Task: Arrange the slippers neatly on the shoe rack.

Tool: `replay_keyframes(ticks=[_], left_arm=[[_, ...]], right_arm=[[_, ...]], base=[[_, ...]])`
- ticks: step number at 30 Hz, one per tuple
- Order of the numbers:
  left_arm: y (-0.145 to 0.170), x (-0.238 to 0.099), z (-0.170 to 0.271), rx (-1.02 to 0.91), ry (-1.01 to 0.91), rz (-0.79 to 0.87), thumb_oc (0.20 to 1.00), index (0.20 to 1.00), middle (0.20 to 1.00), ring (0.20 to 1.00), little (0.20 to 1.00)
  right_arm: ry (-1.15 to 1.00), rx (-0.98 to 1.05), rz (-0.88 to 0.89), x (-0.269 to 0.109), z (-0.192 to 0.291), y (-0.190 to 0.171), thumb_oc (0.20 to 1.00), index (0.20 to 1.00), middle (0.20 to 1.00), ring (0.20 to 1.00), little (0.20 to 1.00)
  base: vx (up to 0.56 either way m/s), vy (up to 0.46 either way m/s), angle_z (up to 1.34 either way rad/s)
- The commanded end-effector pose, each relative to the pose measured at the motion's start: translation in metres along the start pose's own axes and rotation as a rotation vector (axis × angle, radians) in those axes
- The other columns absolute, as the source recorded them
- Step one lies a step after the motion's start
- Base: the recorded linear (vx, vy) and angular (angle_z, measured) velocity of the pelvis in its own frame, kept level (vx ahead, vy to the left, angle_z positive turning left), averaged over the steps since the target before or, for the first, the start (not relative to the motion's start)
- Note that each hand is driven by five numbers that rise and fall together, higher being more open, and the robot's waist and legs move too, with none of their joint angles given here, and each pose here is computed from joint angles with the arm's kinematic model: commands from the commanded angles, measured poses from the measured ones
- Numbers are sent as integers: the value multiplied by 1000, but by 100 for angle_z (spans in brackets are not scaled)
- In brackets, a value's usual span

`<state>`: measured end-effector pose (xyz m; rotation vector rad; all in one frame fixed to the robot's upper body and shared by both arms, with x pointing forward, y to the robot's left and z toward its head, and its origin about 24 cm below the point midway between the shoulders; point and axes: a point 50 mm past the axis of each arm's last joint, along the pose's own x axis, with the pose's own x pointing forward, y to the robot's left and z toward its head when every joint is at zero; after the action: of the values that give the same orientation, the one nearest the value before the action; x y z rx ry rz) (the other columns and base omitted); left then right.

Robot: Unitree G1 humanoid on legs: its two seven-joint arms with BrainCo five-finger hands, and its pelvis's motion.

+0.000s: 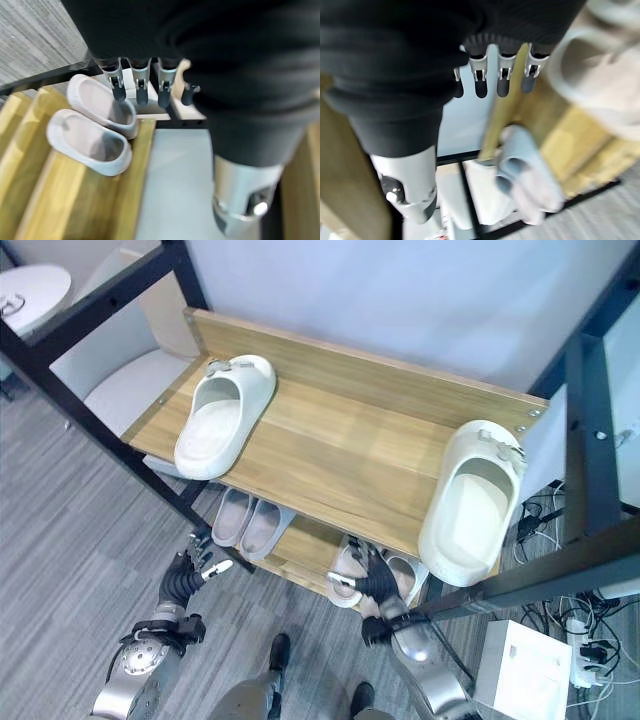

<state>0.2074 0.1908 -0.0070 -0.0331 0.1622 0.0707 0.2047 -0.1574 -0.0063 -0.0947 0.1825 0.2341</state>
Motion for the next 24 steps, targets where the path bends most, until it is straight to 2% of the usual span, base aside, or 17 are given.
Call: replay_keyframes(ticks=[1, 4, 5, 11, 13, 14, 15, 16, 17, 21, 22, 23, 24], left_arm=[[5, 12, 17, 42, -75, -39, 1000, 1000, 1000, 1000, 1000], [8, 8, 4, 98, -13, -91, 1000, 1000, 1000, 1000, 1000], [9, 6, -1, 187, 18, -153, 1000, 1000, 1000, 1000, 1000], [10, 3, -2, 419, 48, -315, 1000, 1000, 1000, 1000, 1000], [2, 5, 1, 587, 38, -445, 1000, 1000, 1000, 1000, 1000], [-9, 9, 9, 720, -9, -554, 1000, 1000, 1000, 1000, 1000], [-20, 12, 17, 774, -56, -626, 1000, 1000, 1000, 1000, 1000], [-20, 12, 17, 775, -56, -626, 1000, 1000, 1000, 1000, 1000], [-51, 14, 43, 774, -199, -775, 1000, 1000, 1000, 1000, 1000], [-92, 5, 89, 640, -389, -987, 1000, 1000, 1000, 1000, 1000], [-112, -1, 105, 524, -442, -1083, 1000, 1000, 1000, 1000, 1000], [-112, -1, 106, 524, -443, -1085, 1000, 1000, 1000, 1000, 1000], [-129, -7, 127, 391, -510, -1160, 1000, 1000, 1000, 1000, 1000]], right_arm=[[-144, -45, 48, 13, 31, -4, 1000, 1000, 1000, 1000, 1000], [-72, -98, 38, 3, 16, -13, 1000, 1000, 1000, 1000, 1000], [-17, -147, 19, -3, 5, -23, 1000, 1000, 1000, 1000, 1000], [120, -208, -6, -26, -18, -43, 1000, 1000, 1000, 1000, 1000], [186, -226, 9, -40, -28, -49, 1000, 1000, 1000, 1000, 1000], [223, -230, 14, -48, -34, -53, 1000, 1000, 1000, 1000, 1000], [240, -233, 15, -52, -37, -55, 1000, 1000, 1000, 1000, 1000], [240, -233, 15, -52, -37, -55, 1000, 1000, 1000, 1000, 1000], [285, -217, 39, -62, -45, -54, 1000, 1000, 1000, 1000, 1000], [354, -200, 81, -66, -61, -45, 1000, 1000, 1000, 1000, 1000], [375, -201, 97, -64, -67, -40, 1000, 1000, 1000, 1000, 1000], [373, -200, 95, -63, -67, -40, 1000, 1000, 1000, 1000, 1000], [365, -191, 114, -60, -67, -33, 1000, 1000, 1000, 1000, 1000]], base=[[8, -20, -36], [-8, -10, -18], [-5, 0, -13], [19, 4, -22], [41, 1, -43], [39, -2, -34], [31, -4, -26], [8, -10, -23], [-2, -16, -20], [-7, -7, -10], [0, 0, 0], [0, 0, 0], [0, 0, 0]])
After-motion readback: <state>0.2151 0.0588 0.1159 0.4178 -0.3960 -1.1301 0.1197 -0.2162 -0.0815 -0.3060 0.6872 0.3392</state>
